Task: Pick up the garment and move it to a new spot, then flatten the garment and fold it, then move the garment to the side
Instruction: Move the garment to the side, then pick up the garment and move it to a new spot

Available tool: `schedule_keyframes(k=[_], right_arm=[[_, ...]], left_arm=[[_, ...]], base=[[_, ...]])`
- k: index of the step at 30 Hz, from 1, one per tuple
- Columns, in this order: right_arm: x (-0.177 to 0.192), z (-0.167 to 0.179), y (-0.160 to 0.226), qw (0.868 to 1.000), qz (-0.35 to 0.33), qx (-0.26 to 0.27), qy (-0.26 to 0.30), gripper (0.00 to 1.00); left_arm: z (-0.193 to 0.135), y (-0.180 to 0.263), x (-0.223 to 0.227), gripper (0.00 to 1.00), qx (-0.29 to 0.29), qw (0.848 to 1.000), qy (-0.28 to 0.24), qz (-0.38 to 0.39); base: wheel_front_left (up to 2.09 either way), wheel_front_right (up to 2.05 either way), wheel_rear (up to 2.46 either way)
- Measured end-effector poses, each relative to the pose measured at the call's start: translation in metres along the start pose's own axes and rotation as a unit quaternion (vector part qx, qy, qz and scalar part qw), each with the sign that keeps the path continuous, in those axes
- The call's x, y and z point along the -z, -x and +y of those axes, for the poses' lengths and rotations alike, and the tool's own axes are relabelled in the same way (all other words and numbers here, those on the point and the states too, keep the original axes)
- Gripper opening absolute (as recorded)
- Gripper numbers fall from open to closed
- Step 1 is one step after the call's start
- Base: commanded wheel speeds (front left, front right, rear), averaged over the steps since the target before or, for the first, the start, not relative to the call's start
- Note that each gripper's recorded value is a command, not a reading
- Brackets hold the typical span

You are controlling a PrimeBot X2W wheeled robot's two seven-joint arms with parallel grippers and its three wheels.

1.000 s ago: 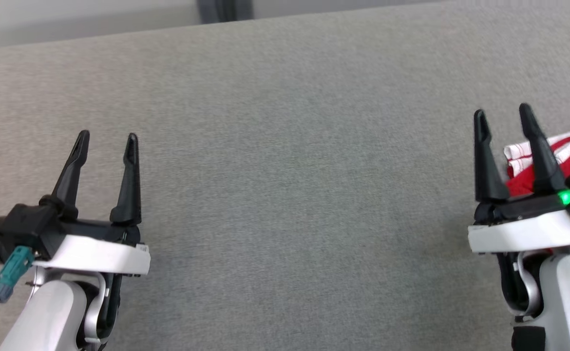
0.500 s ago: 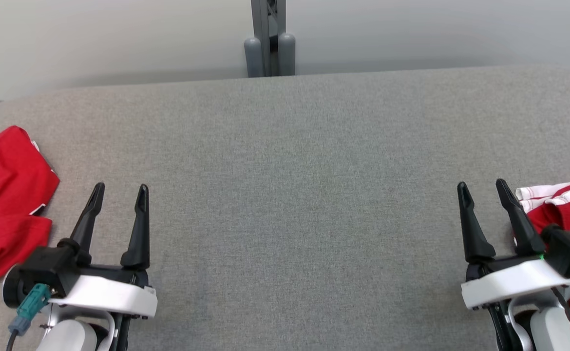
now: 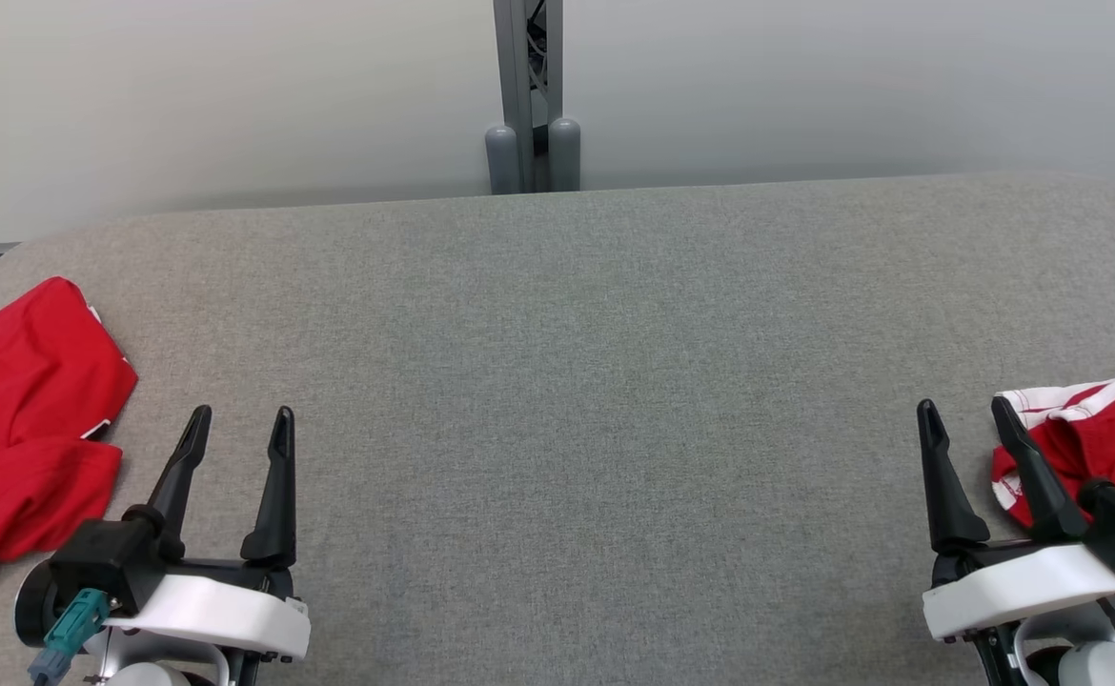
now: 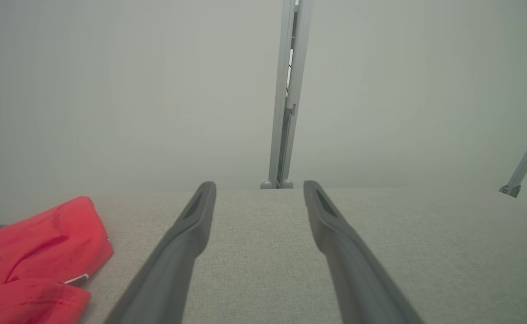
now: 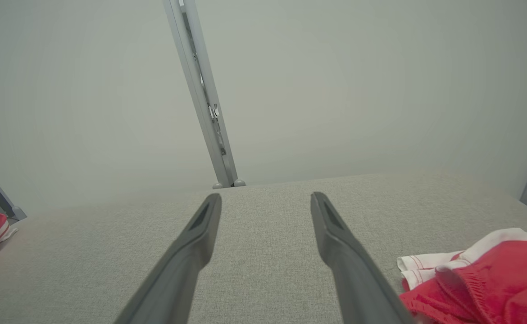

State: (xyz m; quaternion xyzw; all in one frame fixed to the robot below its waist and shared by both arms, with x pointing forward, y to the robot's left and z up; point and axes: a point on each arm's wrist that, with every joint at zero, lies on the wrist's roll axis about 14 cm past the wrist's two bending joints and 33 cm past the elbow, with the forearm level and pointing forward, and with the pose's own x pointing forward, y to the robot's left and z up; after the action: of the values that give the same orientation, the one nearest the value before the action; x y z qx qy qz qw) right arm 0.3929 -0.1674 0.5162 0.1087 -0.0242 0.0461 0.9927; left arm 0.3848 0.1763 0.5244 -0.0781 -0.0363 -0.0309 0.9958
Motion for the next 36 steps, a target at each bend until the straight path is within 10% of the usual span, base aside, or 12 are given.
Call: schedule_keyframes(k=[19,36], right_arm=[[0.004,0.012,-0.008,0.999,0.015,-0.021,0.024,1.00],[0.032,0.117,-0.041,0.981,0.059,-0.174,0.055,1.00]], left_arm=[[0.015,0.004,0.000,1.00,-0.026,1.000,-0.004,0.002],[0.100,0.070,-0.018,1.00,-0.189,0.982,-0.011,-0.019]], base=[[0.00,0.00,0.00],[0.00,0.00,0.00]])
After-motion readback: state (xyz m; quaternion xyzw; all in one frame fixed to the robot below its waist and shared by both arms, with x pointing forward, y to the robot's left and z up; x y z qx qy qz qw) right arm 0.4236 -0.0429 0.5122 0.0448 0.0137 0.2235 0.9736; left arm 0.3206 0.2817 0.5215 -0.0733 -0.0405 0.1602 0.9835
